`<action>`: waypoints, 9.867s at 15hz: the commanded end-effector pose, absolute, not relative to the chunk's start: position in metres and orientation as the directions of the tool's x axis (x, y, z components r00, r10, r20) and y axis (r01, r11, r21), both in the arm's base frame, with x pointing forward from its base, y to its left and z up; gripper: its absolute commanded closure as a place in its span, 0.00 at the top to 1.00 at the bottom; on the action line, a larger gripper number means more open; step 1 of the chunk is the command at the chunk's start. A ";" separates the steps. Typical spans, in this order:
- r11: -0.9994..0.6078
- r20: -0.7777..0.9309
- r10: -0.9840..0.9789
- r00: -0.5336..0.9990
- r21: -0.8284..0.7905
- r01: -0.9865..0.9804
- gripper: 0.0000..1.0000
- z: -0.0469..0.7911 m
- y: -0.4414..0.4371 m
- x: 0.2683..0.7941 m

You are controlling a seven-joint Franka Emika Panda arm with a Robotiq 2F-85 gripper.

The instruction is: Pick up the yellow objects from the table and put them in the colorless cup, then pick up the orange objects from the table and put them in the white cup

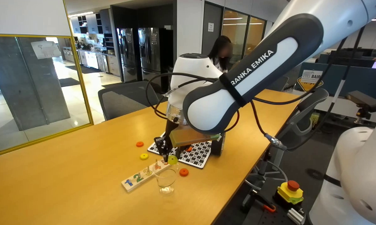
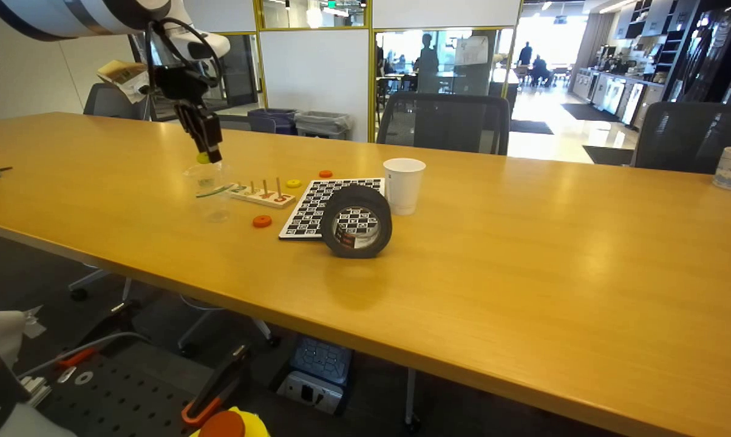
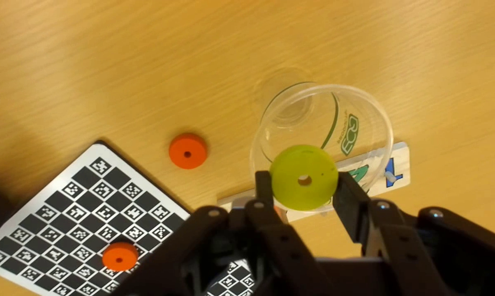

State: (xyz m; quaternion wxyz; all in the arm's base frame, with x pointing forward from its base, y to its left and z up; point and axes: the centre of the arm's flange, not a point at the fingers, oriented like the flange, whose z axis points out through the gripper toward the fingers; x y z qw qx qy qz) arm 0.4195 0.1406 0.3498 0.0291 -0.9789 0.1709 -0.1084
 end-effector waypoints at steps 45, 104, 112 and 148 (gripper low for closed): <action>-0.256 0.010 -0.967 0.255 -0.018 -0.967 1.00 0.259 0.043 0.475; -0.255 0.256 -0.947 0.193 -0.237 -0.937 0.25 0.354 -0.107 0.605; -0.197 0.280 -0.951 0.131 -0.224 -0.954 0.24 0.346 -0.146 0.612; -0.382 0.088 -0.920 0.383 0.022 -0.924 1.00 0.235 -0.044 0.547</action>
